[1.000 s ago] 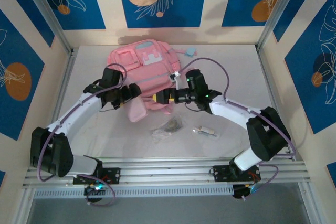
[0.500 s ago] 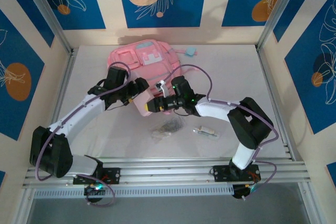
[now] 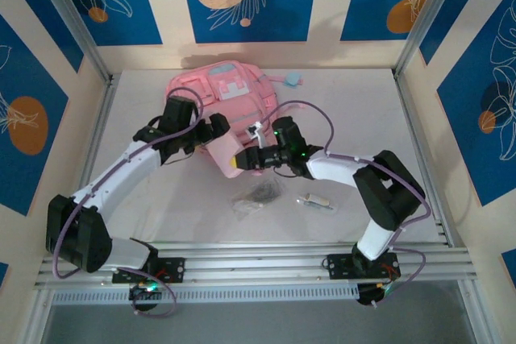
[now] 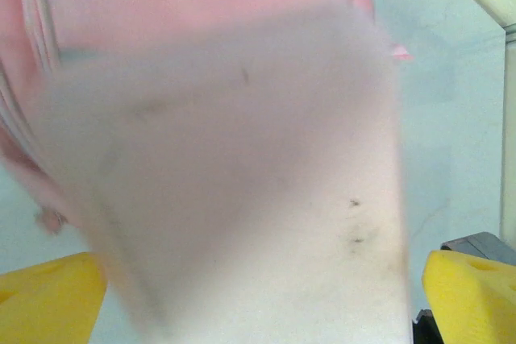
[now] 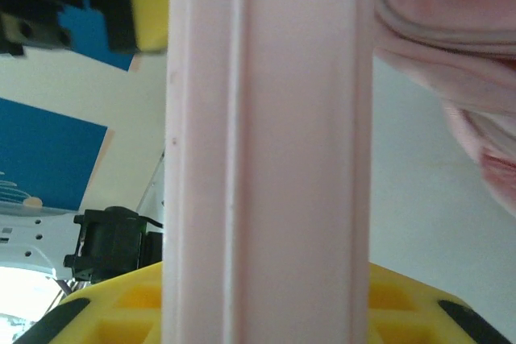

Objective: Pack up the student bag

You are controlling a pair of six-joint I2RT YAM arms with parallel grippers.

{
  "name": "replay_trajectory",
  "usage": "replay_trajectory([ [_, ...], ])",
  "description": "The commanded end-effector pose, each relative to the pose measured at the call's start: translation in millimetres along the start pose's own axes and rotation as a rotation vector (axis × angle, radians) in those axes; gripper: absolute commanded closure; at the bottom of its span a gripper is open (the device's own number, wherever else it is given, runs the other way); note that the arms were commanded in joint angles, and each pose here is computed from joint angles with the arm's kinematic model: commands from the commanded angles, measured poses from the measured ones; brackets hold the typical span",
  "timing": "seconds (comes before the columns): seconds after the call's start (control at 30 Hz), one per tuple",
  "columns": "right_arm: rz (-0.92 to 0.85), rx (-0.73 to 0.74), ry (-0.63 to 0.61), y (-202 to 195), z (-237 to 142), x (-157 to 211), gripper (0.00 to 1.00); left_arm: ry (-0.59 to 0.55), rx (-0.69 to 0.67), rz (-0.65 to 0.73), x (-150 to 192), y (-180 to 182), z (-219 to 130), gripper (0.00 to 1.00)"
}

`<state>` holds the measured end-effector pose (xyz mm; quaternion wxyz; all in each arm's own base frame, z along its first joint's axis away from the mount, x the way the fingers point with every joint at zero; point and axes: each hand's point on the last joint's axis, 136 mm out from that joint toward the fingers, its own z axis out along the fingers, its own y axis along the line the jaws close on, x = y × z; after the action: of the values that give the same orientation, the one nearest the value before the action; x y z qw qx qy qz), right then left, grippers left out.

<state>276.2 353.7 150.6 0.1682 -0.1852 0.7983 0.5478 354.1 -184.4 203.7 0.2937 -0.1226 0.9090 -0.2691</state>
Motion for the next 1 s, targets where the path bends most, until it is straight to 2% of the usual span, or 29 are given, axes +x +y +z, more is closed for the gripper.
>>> replay_trajectory([
  [0.0, 0.003, -0.03, -0.028, 7.3, -28.6, -8.2, 0.84, -0.07, -0.043, 0.2, -27.2, -9.9, -7.6, 0.0],
  [0.13, 0.071, 0.066, -0.07, -18.8, -61.0, -8.9, 0.84, -0.018, -0.019, 0.347, -34.9, -25.3, 12.1, 0.01],
  [0.4, 0.216, 0.239, -0.223, -62.4, -138.7, -13.8, 0.84, 0.151, -0.019, 0.639, -22.1, -30.4, 69.0, 0.2],
  [0.6, 0.278, 0.292, -0.339, -74.8, -179.9, -16.0, 0.84, 0.225, -0.03, 0.86, -5.7, -42.7, 94.6, 0.21],
  [0.7, 0.3, 0.309, -0.372, -78.6, -189.9, -15.3, 0.84, 0.269, -0.021, 0.923, 7.7, -48.2, 104.7, 0.2],
  [0.83, 0.309, 0.313, -0.402, -78.4, -196.1, -14.9, 0.84, 0.334, -0.089, 0.972, 19.0, -35.3, 122.0, 0.21],
  [0.9, 0.303, 0.308, -0.408, -76.2, -197.4, -15.8, 0.84, 0.346, -0.125, 0.988, 19.1, -26.8, 129.6, 0.26],
  [0.97, 0.298, 0.307, -0.411, -73.6, -198.3, -16.9, 0.84, 0.344, -0.167, 1.011, 16.5, -18.4, 136.9, 0.39],
])
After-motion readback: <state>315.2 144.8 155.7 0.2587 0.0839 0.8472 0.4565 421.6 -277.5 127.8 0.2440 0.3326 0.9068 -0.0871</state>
